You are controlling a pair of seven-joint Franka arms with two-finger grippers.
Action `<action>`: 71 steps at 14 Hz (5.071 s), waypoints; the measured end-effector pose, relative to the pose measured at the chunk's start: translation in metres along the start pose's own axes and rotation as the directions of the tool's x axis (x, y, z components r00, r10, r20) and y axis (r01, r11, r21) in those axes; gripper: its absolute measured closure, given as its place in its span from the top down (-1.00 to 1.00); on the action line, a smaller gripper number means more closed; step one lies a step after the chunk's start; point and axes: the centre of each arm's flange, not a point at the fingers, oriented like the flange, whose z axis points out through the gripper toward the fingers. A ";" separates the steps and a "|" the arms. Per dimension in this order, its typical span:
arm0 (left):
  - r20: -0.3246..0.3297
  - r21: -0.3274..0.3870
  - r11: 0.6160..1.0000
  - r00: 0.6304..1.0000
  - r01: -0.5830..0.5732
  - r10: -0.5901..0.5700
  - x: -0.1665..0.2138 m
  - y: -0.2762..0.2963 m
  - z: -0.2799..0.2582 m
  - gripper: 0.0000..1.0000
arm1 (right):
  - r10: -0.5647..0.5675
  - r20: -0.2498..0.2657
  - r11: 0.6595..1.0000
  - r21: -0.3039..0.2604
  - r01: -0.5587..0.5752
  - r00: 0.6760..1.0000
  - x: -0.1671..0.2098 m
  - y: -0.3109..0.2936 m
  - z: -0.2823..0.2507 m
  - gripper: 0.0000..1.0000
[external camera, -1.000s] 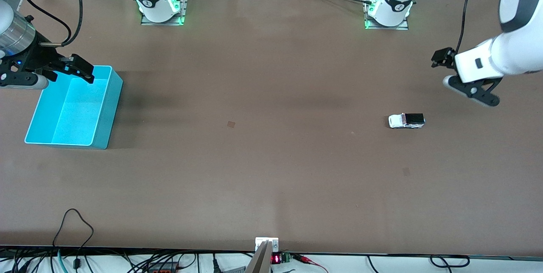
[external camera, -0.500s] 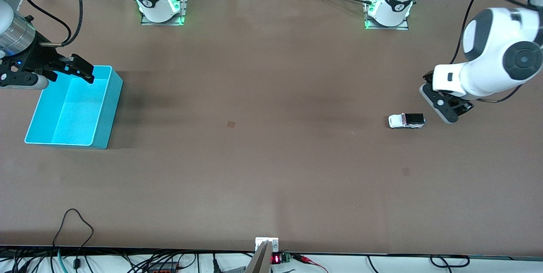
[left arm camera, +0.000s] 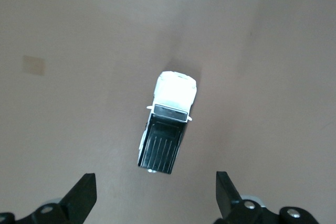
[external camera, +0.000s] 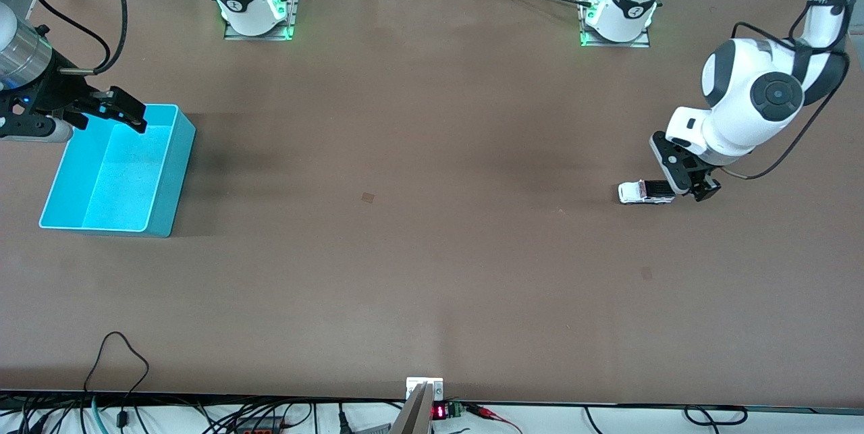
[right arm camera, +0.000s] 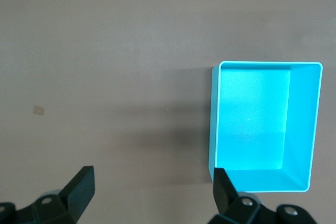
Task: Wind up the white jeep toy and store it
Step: 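Lower the left gripper and grasp the white jeep, then pull the jeep backward along the table with the left gripper, then open the left gripper to release the jeep and raise it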
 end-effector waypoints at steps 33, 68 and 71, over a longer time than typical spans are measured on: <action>-0.045 0.015 0.966 0.965 -0.257 0.257 -0.081 -0.030 0.109 0.02 | -0.009 0.002 1.000 0.001 0.009 1.000 0.001 0.004 0.001 1.00; -0.044 -0.375 0.926 0.999 -0.032 0.017 -0.142 -0.117 0.012 1.00 | -0.019 0.004 1.000 0.002 0.019 1.000 0.002 0.010 0.002 1.00; 0.015 -0.435 0.896 0.996 0.090 -0.093 -0.110 -0.119 -0.026 1.00 | -0.019 0.004 1.000 0.002 0.019 1.000 0.002 0.010 0.002 1.00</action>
